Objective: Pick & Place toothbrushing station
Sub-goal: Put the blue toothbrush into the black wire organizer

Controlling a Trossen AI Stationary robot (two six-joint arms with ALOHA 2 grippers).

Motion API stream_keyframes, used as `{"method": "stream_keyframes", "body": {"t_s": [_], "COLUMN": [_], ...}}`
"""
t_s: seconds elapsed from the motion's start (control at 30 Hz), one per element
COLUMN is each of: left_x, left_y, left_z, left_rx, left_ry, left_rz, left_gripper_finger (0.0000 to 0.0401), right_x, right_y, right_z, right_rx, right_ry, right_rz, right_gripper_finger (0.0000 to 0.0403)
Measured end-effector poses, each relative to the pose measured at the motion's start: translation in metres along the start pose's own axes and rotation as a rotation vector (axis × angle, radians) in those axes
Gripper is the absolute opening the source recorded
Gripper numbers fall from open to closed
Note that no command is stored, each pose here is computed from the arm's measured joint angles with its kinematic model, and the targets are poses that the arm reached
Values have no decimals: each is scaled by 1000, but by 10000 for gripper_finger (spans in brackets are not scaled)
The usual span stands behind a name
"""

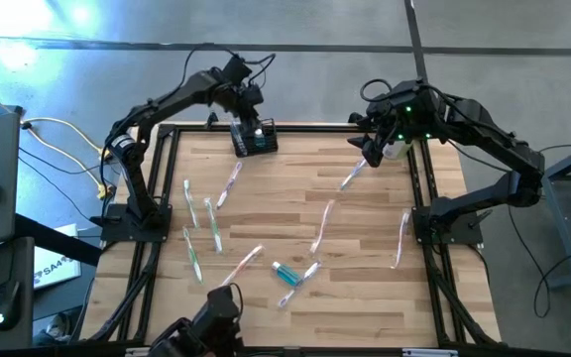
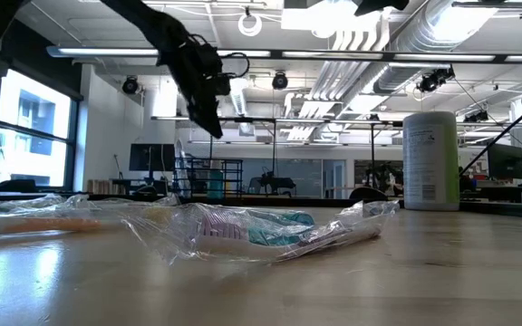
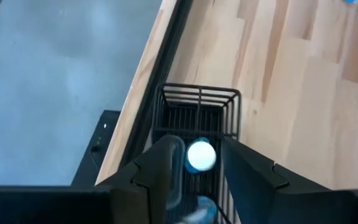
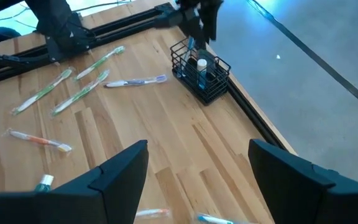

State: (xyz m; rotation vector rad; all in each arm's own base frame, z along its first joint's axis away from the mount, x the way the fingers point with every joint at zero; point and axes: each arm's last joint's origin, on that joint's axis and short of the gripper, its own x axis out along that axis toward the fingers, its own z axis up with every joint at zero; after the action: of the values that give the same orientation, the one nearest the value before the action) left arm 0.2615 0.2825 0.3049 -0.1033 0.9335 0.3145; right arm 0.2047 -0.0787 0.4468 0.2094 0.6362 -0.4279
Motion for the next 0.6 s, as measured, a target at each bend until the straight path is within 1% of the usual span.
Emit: {"method": "stream_keyframes", "body": {"t_s": [0.13,0.2,0.27,0.43,0.5,0.6], "left_x": [-25,-37,-48,-65,-68,-75], "left_y": [-2,-4,-6,-14,-21,-39], "left_z": [12,15,19,23,25,27], "left_rx": [-39,-72,-111,-294,-321,-311], "left_ry": [20,36,42,86,105,125], "left_rz": [-10,-26,-38,-69,-83,-110], "left_gripper_finger": [140,140,140,140,140,140], "right_x": [0,-1,-1,12,22,39], "right_y": [-1,-5,-12,-29,-34,-37], "right_z": [-7,-11,-16,-36,-50,-72], "right_rx": [30,102,208,423,490,527], "right_ry": [69,117,165,280,343,440], "right_rz": [-9,-35,-70,-175,-212,-255], "right_gripper_finger": [271,271,271,271,271,271]}}
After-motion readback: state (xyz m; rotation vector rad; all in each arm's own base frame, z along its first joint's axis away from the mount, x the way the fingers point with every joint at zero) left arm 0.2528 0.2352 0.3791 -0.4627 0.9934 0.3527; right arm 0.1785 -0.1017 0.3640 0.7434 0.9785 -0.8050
